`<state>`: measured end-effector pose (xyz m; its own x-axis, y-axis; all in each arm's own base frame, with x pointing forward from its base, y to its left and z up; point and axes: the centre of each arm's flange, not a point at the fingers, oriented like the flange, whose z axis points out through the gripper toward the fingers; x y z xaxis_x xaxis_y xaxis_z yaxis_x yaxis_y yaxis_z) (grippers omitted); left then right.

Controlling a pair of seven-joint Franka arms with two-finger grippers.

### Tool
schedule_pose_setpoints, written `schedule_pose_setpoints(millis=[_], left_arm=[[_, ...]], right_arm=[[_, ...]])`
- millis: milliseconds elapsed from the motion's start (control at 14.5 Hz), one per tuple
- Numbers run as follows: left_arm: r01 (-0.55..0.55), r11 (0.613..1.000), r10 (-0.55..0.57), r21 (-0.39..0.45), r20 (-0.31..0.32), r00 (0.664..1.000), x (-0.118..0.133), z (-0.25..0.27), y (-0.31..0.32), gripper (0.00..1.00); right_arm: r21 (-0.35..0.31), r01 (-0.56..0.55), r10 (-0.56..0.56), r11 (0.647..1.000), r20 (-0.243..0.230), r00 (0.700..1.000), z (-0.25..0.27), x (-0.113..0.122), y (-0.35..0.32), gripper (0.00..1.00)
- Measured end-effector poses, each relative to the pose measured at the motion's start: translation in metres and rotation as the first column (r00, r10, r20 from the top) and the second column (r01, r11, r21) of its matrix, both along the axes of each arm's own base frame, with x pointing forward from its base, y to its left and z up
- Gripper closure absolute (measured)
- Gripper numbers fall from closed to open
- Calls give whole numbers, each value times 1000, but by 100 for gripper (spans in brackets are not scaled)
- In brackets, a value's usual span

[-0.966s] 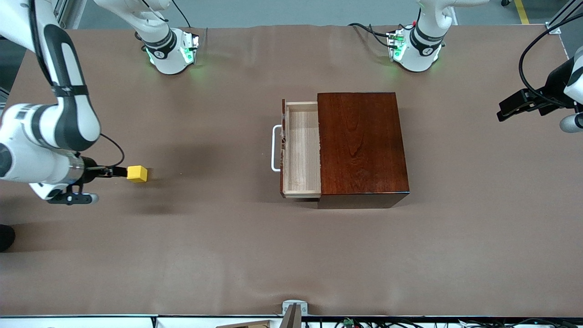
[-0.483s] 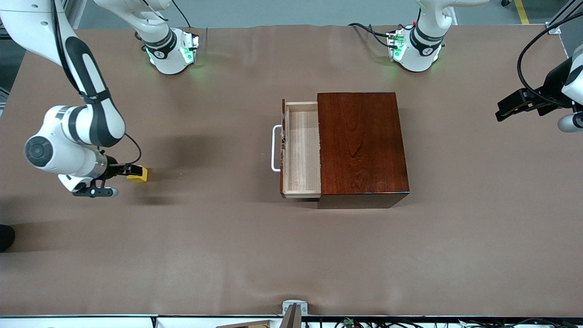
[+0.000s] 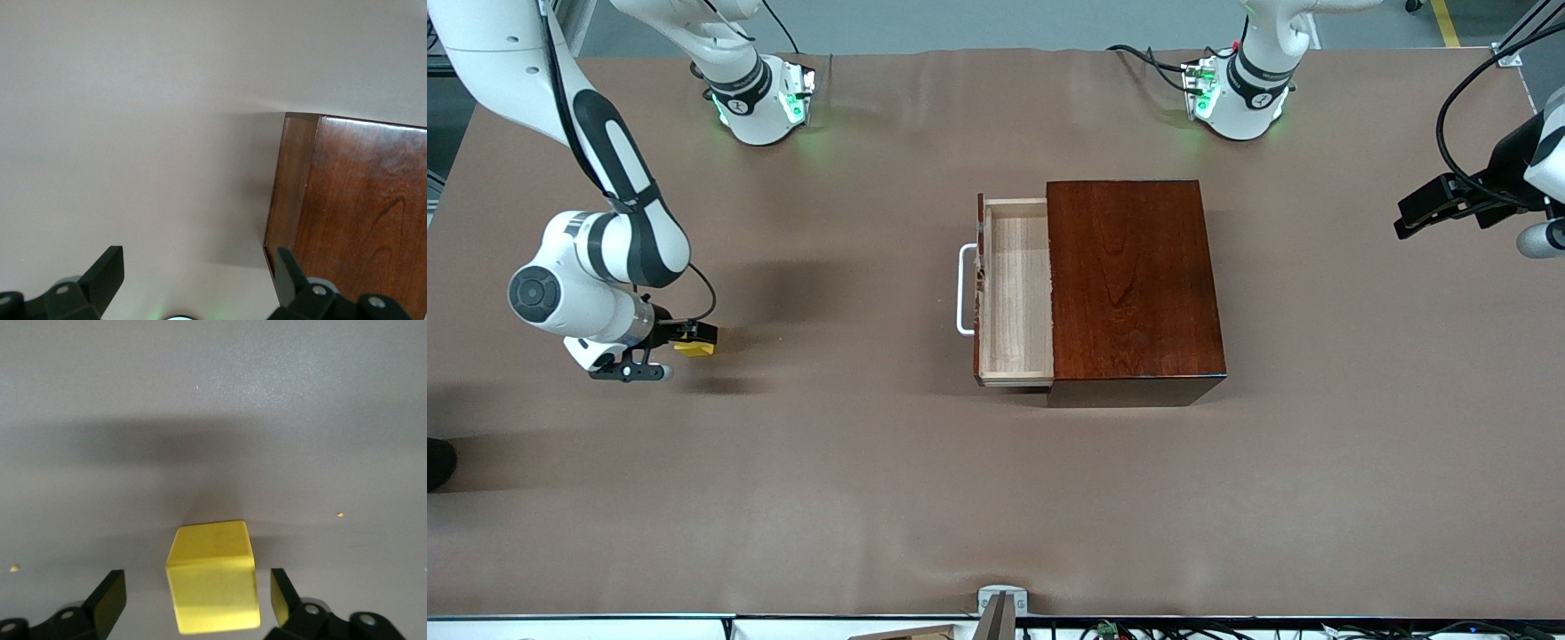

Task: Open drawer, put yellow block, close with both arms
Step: 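Close the right gripper on the yellow cube and lift it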

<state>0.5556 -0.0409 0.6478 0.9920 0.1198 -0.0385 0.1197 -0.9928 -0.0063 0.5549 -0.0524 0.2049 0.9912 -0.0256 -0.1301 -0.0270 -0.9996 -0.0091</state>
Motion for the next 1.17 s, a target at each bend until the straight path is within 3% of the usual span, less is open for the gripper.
schedule_pose_setpoints(millis=[69, 345, 690, 897, 1172], left_arm=[[0, 1000, 0, 0, 0, 1000, 0, 0, 0, 0], [1, 1000, -1, 0, 0, 1000, 0, 0, 0, 0], [1, 1000, -1, 0, 1, 1000, 0, 0, 0, 0], [1, 1000, -1, 0, 1, 1000, 0, 0, 0, 0], [1, 1000, -1, 0, 2, 1000, 0, 0, 0, 0]], right_arm=[[0, -1, 1, 1000, 1, 1000, -4, -2, 0, 5], [3, -22, 22, 1000, 0, 1000, -6, -4, -3, 45], [6, -34, 34, 999, -8, 999, -6, -4, -4, 44], [22, -49, 51, 999, -78, 996, 7, -3, 6, 44], [21, -41, 44, 999, -149, 988, 73, 18, 39, 44]])
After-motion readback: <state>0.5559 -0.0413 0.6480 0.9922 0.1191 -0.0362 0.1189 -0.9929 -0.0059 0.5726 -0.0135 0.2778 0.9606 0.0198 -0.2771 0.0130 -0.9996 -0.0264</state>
